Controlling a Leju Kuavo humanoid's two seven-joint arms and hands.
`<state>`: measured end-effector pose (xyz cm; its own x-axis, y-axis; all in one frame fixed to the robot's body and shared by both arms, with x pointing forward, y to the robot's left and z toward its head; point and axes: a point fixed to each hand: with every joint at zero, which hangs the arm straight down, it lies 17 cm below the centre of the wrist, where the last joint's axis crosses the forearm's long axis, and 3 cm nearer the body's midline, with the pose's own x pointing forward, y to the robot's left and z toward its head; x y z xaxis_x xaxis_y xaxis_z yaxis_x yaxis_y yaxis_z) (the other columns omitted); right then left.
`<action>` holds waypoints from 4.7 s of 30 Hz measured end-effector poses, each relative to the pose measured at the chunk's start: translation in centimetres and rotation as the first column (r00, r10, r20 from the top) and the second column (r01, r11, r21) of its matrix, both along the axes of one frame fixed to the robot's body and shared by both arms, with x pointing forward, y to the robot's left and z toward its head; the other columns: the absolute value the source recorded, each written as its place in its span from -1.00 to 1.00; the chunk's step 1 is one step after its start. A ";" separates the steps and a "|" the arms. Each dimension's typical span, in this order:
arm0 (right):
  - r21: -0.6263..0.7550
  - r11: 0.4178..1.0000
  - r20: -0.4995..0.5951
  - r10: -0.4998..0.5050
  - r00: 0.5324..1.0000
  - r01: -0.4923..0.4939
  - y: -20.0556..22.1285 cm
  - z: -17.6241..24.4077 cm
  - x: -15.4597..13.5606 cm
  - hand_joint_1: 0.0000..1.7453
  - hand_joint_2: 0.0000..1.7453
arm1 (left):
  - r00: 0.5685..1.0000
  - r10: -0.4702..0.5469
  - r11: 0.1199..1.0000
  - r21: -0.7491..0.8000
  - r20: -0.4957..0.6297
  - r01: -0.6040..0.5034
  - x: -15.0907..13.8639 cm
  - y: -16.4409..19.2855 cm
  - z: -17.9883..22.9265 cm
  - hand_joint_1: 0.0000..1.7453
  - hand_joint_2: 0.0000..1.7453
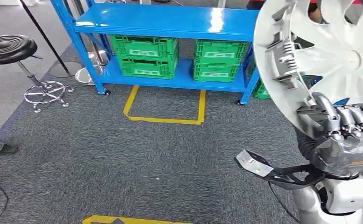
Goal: Take the parts from the cabinet and place them on the table.
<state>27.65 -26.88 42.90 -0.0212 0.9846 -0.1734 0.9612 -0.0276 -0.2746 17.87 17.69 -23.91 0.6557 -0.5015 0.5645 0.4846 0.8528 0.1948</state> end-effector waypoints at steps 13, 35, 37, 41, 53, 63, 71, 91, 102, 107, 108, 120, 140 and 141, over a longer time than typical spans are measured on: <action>-0.020 1.000 0.002 0.006 1.000 -0.006 0.3 0.0 0.0 1.00 1.00 | 1.000 -0.008 1.000 0.000 -0.004 0.008 -0.2 -0.1 -0.1 -1.00 -1.00; 0.052 0.998 0.014 0.038 0.999 -0.038 0.5 0.5 -0.2 1.00 1.00 | 1.000 -0.010 1.000 0.003 -0.008 0.010 -0.4 0.1 -0.1 -1.00 -1.00; 0.064 0.997 0.015 0.043 0.999 -0.044 0.5 0.6 -0.2 1.00 1.00 | 1.000 -0.009 1.000 0.004 -0.008 0.009 -0.4 0.1 -0.2 -1.00 -1.00; 0.079 0.995 0.018 0.052 0.998 -0.053 0.5 0.7 -0.2 1.00 1.00 | 1.000 -0.008 1.000 0.005 -0.005 0.008 -0.3 0.1 -0.1 -1.00 -1.00; 0.098 0.992 0.018 0.081 0.997 -0.083 0.9 0.7 -0.2 1.00 1.00 | 1.000 -0.012 1.000 0.002 -0.010 0.012 -0.5 0.1 -0.1 -1.00 -1.00; 0.092 0.992 0.017 0.087 0.996 -0.089 1.1 0.7 -0.2 1.00 1.00 | 1.000 -0.013 1.000 0.003 -0.012 0.013 -0.6 0.1 -0.2 -1.00 -1.00; 0.075 0.993 0.017 0.093 0.996 -0.094 1.4 0.6 -0.3 1.00 1.00 | 0.991 0.023 0.995 0.101 -0.135 -0.009 -2.1 2.1 -1.5 -1.00 -1.00; 0.087 0.983 0.030 0.160 0.987 -0.162 3.2 1.1 0.3 1.00 1.00 | 0.921 0.026 0.995 0.096 -0.389 0.012 -8.9 2.5 -3.3 -1.00 -1.00; 0.080 0.979 0.001 0.186 0.983 -0.186 4.1 0.3 1.1 1.00 1.00 | 0.905 0.032 0.996 0.094 -0.424 0.009 -10.6 2.9 -3.6 -1.00 -1.00; 0.069 0.980 -0.012 0.187 0.982 -0.186 4.2 -0.1 1.5 1.00 1.00 | 0.901 0.032 0.995 0.094 -0.433 0.010 -11.3 2.9 -3.6 -1.00 -1.00; 0.067 0.980 -0.017 0.186 0.982 -0.185 4.2 -0.2 1.6 1.00 1.00 | 0.902 0.031 0.996 0.094 -0.431 0.011 -11.2 2.8 -3.6 -1.00 -1.00; 0.049 0.981 -0.026 0.188 0.982 -0.187 4.4 -0.5 1.9 1.00 1.00 | 0.912 0.023 0.996 0.089 -0.409 0.015 -10.1 2.6 -3.5 -1.00 -1.00; 0.042 0.981 -0.043 0.190 0.981 -0.188 4.6 -1.0 2.4 1.00 1.00 | 0.919 0.011 0.997 0.076 -0.393 0.020 -9.3 2.1 -3.3 -1.00 -1.00; 0.045 0.981 -0.041 0.190 0.981 -0.188 4.6 -0.9 2.4 1.00 1.00 | 0.920 0.010 0.997 0.075 -0.392 0.021 -9.2 2.0 -3.2 -1.00 -1.00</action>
<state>30.07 -22.31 41.96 -0.2141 0.9683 -0.1282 0.9347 0.1650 -0.3147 8.68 19.69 -27.16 0.8137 -0.5367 0.2232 0.5398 0.8402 0.0523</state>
